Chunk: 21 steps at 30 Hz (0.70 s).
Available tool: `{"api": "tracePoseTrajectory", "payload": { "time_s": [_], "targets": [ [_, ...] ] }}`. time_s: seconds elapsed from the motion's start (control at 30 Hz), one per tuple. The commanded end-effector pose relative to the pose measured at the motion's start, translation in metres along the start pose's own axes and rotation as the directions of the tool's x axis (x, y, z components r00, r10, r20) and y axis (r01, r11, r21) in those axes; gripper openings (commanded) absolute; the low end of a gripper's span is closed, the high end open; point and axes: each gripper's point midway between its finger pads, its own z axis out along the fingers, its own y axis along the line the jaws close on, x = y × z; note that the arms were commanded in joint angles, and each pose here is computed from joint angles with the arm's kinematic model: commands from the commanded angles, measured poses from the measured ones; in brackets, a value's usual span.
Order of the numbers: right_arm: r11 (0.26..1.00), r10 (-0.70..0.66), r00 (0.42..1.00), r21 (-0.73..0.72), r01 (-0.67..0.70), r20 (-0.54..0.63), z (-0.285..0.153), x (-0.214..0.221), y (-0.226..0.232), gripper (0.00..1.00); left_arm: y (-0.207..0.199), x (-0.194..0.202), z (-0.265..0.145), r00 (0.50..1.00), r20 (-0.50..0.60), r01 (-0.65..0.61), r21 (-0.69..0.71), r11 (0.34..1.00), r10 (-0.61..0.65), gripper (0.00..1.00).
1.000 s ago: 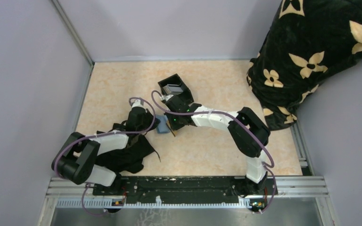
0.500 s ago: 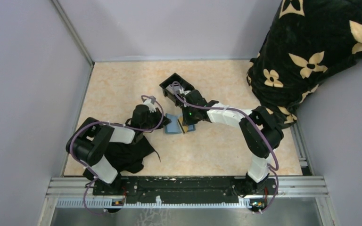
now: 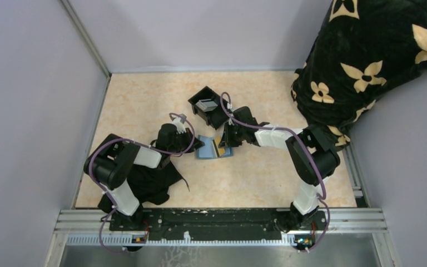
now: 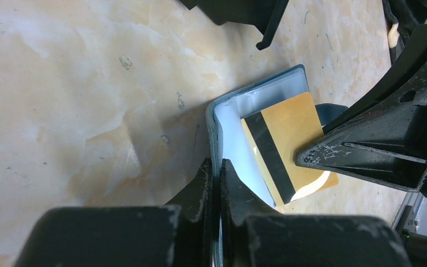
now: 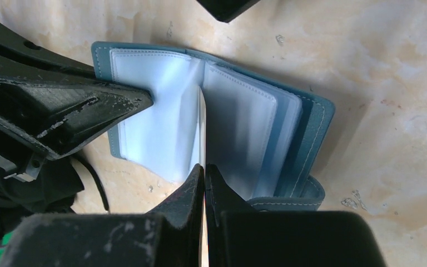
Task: Put the credit cards into the card holder
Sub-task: Open the card holder at the center of the board.
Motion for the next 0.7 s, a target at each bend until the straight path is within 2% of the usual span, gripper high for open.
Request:
{"api": "tracePoseTrajectory", "payload": {
  "time_s": [0.0, 0.3, 0.67],
  "targets": [
    [0.997, 0.053, 0.995, -0.067, -0.048, 0.084, -0.01, -0.018, 0.007, 0.0, 0.003, 0.018, 0.002, 0.997, -0.073, 0.036, 0.007, 0.999, -0.035, 0.01],
    [0.971, 0.155, 0.981, -0.201, -0.13, 0.113, -0.013, -0.02, 0.018, 0.0, 0.015, 0.029, -0.001, 0.991, -0.08, 0.105, -0.051, 0.993, -0.109, 0.01],
    [0.966, 0.176, 0.971, -0.215, -0.14, 0.162, -0.024, -0.021, 0.021, 0.0, 0.023, 0.036, -0.007, 0.983, -0.063, 0.163, -0.096, 0.982, -0.17, 0.01]
  ]
}}
